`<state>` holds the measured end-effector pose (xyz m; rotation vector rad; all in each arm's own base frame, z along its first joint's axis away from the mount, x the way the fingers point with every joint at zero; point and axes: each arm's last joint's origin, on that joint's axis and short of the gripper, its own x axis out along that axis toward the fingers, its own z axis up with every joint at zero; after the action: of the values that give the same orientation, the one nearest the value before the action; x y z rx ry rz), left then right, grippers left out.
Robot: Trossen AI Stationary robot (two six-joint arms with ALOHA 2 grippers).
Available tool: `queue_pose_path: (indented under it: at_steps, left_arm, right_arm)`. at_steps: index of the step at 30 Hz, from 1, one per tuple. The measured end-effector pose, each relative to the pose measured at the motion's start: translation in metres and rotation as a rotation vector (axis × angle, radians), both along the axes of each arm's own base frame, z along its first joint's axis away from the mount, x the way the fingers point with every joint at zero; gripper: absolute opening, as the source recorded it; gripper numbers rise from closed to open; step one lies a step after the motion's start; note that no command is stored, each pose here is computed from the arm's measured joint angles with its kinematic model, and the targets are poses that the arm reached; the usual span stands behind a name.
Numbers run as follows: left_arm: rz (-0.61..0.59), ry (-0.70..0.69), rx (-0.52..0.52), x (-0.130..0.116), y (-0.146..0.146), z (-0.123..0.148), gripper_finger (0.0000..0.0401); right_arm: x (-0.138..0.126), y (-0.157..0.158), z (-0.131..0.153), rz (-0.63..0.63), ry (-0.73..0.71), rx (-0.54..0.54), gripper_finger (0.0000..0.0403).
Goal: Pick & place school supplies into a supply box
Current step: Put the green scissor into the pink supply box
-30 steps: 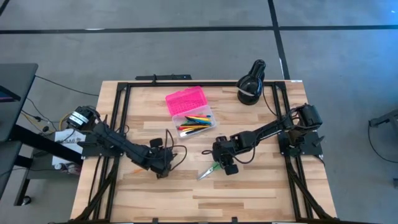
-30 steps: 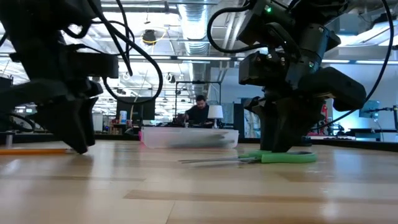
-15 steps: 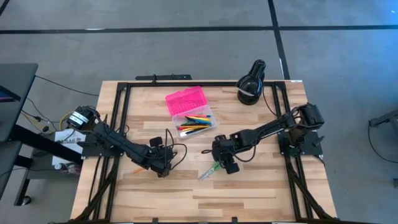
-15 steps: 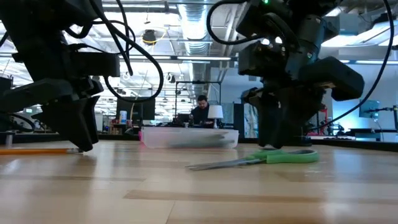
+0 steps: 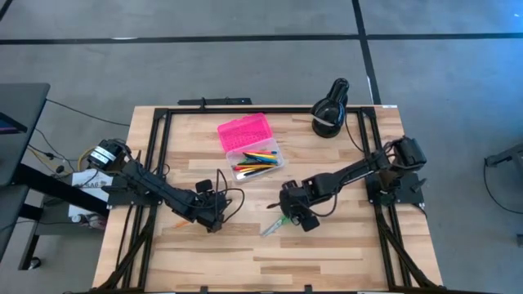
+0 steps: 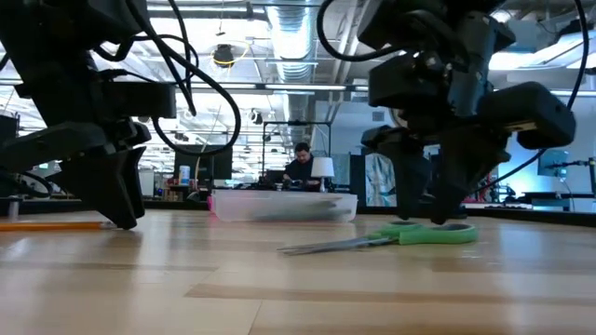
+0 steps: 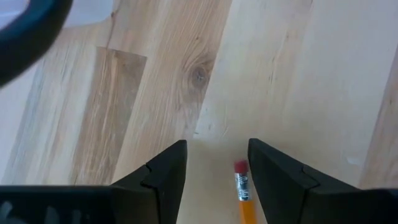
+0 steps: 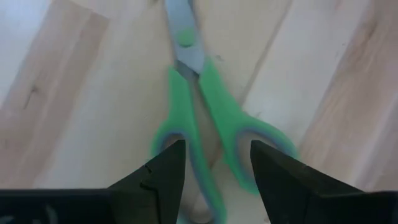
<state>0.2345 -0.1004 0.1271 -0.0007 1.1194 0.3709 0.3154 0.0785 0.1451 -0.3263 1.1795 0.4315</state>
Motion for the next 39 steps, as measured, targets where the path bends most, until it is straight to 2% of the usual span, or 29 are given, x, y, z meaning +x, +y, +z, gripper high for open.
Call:
queue_pose_path:
  at_steps: [8, 14, 29, 39]
  left_arm:
    - [0.002, -0.005, 0.006, 0.000, 0.000, 0.000, 0.0169]
    - [0.002, -0.005, 0.007, 0.000, 0.000, 0.000, 0.0169]
    - [-0.004, -0.005, 0.012, 0.000, 0.000, 0.000, 0.0169]
    - [-0.003, -0.006, 0.015, 0.000, 0.000, 0.000, 0.0169]
  right_arm:
    - [-0.002, 0.007, -0.004, 0.020, -0.009, -0.117, 0.0175]
    - [-0.004, 0.007, -0.006, 0.039, 0.011, -0.145, 0.0173]
    - [-0.001, 0.005, -0.010, 0.065, 0.001, -0.156, 0.0174]
    - [-0.001, 0.001, -0.011, -0.046, 0.036, -0.096, 0.0140]
